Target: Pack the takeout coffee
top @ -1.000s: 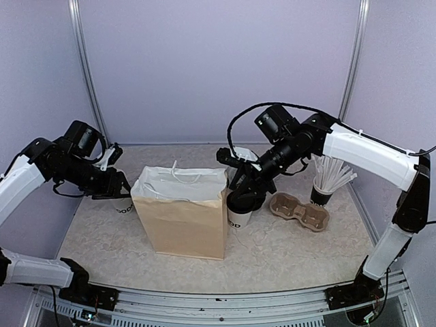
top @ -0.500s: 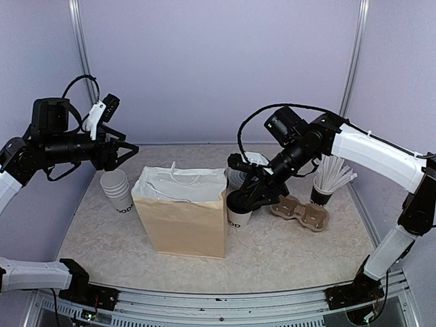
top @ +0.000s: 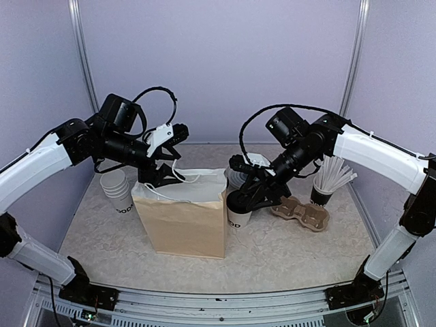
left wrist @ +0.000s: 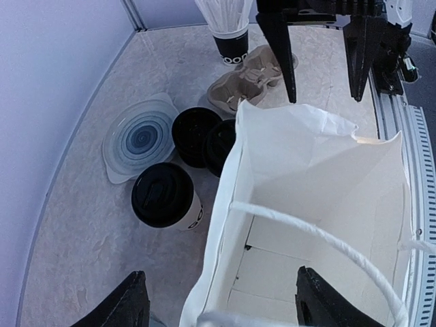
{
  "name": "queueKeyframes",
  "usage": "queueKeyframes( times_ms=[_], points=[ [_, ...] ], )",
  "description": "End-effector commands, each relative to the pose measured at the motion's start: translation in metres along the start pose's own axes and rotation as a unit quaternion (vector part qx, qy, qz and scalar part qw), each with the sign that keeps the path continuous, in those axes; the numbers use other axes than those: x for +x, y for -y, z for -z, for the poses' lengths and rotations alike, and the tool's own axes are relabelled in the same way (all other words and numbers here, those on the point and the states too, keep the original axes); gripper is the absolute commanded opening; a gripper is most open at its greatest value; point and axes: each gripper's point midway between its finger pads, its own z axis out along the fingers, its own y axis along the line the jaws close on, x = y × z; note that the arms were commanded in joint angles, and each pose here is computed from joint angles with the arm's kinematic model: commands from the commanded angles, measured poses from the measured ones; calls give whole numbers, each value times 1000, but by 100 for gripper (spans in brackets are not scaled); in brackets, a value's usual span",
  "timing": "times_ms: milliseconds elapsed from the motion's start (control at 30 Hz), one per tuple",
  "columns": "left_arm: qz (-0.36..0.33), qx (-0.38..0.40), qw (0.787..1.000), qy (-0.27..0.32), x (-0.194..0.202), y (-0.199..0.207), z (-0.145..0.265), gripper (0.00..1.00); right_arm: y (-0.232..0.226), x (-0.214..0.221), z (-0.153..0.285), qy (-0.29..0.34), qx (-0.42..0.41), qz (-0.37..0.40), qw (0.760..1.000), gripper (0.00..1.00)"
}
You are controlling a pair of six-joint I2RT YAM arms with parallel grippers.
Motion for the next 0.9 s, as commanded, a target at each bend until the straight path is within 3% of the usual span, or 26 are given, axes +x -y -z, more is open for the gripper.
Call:
queueKeyframes(
  times_ms=[0,167,300,400,533,867],
  points=[
    [-62,33,998,-6,-15,15,-18,72,-7,2,1,3,-16,-2,1000,60],
    [-76,65,995,-14,-22,26,-41,70,-8,1,1,6,-18,0,1000,60],
    [-66,60,996,-13,-27,20,-54,60,-9,3,3,4,-14,0,1000,60],
    [-44,58,997,-13,-30,15,-59,48,-10,4,4,3,-11,0,1000,60],
    [-5,62,998,-27,-26,12,-65,40,-11,6,4,2,-11,0,1000,60],
    [82,73,993,-41,-18,6,-56,27,-15,9,9,0,-6,1,1000,59]
  ],
)
